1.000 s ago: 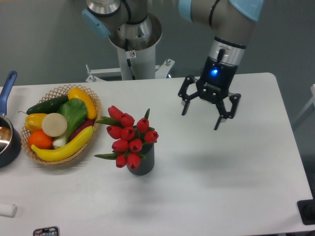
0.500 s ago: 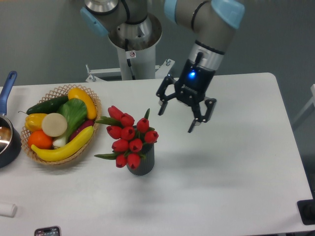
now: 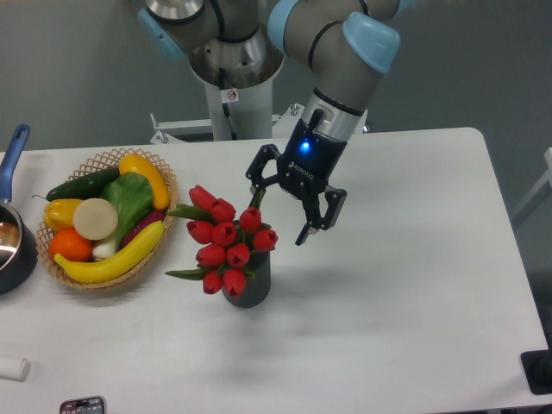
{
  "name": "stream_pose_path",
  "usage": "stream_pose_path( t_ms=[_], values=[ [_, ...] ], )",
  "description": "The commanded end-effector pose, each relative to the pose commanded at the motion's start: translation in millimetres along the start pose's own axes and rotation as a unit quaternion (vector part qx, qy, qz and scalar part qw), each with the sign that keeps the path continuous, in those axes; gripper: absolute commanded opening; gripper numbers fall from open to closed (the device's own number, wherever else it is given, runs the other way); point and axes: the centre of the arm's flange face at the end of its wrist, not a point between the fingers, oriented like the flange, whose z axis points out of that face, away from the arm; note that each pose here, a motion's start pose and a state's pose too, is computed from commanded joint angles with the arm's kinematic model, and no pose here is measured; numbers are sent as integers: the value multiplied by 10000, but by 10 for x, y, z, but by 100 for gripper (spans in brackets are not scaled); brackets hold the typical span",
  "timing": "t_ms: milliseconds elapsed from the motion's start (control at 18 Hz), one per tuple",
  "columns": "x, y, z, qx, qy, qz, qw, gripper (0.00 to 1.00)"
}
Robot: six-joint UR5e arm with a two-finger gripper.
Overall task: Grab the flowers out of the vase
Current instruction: 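Move the open gripper toward the red tulip stems above the vase, then lower the gripper around the tulip stems and close it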
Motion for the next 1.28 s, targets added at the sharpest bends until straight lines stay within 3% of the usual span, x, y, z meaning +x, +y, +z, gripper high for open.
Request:
stream_pose_path(
  t_ms=[444,1278],
  values=[
    [217,-45,281,331,425,33,9985,100],
    [136,6,472,587,455,111,9972,100]
  ],
)
